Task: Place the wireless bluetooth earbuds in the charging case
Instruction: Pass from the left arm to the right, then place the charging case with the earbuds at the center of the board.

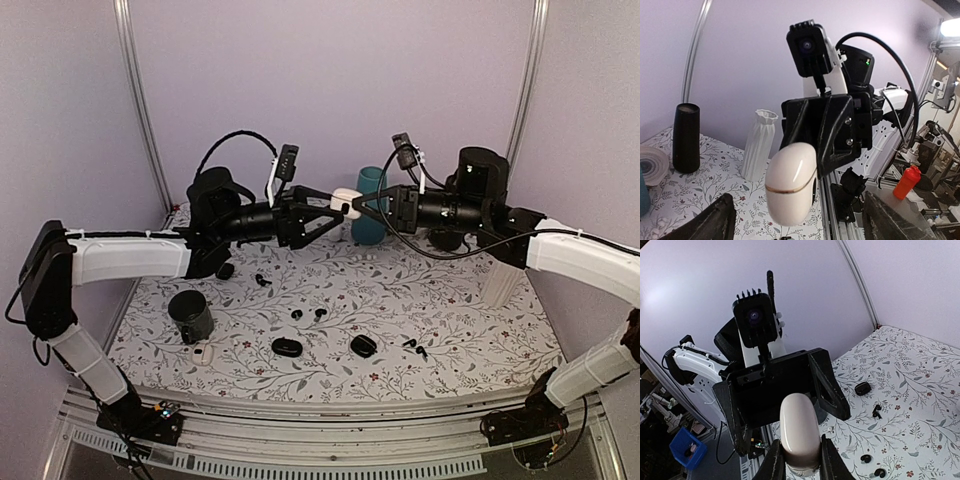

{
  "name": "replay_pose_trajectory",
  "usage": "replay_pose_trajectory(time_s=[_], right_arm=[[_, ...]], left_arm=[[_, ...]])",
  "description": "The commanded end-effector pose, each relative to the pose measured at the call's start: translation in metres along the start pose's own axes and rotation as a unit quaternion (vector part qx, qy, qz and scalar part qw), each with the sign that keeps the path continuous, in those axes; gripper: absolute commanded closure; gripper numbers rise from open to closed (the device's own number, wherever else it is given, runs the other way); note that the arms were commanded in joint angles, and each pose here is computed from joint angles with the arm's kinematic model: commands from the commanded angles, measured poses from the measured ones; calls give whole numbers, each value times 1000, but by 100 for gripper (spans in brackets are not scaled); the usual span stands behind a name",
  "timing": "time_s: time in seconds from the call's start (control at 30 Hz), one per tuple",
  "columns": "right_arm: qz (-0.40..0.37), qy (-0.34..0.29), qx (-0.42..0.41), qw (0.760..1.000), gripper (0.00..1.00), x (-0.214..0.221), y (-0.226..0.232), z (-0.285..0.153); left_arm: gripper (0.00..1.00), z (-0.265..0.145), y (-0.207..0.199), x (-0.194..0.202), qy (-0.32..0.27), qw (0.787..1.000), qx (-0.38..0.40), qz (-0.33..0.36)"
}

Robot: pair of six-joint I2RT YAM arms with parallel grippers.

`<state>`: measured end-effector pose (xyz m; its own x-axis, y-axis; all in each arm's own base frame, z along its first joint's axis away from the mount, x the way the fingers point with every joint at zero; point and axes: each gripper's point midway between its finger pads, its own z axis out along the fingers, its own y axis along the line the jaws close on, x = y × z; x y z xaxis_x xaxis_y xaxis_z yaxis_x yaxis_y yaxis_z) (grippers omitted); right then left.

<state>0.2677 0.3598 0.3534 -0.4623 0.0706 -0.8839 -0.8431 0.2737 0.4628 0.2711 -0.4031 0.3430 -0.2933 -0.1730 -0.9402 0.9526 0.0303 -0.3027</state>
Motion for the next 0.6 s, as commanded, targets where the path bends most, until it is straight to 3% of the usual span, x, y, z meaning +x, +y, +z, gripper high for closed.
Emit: replay_pose_trajectory(time_s=[0.0,0.07,0.23,0.57], right_arm=[[-3,-37,67,997,95,-15,-16,-18],[4,-41,96,995,95,-14,-27,-23],[34,-28,197,979,95,2,-71,-36],[135,16,363,922,95,74,-164,-78]], left_arm=[[9,-10,8,-5,-7,999,-37,17],[4,-13,12,-3,-6,998,-52,17],[4,-20,19,-2,-2,996,-86,33],[4,-29,28,-3,7,991,-125,47]])
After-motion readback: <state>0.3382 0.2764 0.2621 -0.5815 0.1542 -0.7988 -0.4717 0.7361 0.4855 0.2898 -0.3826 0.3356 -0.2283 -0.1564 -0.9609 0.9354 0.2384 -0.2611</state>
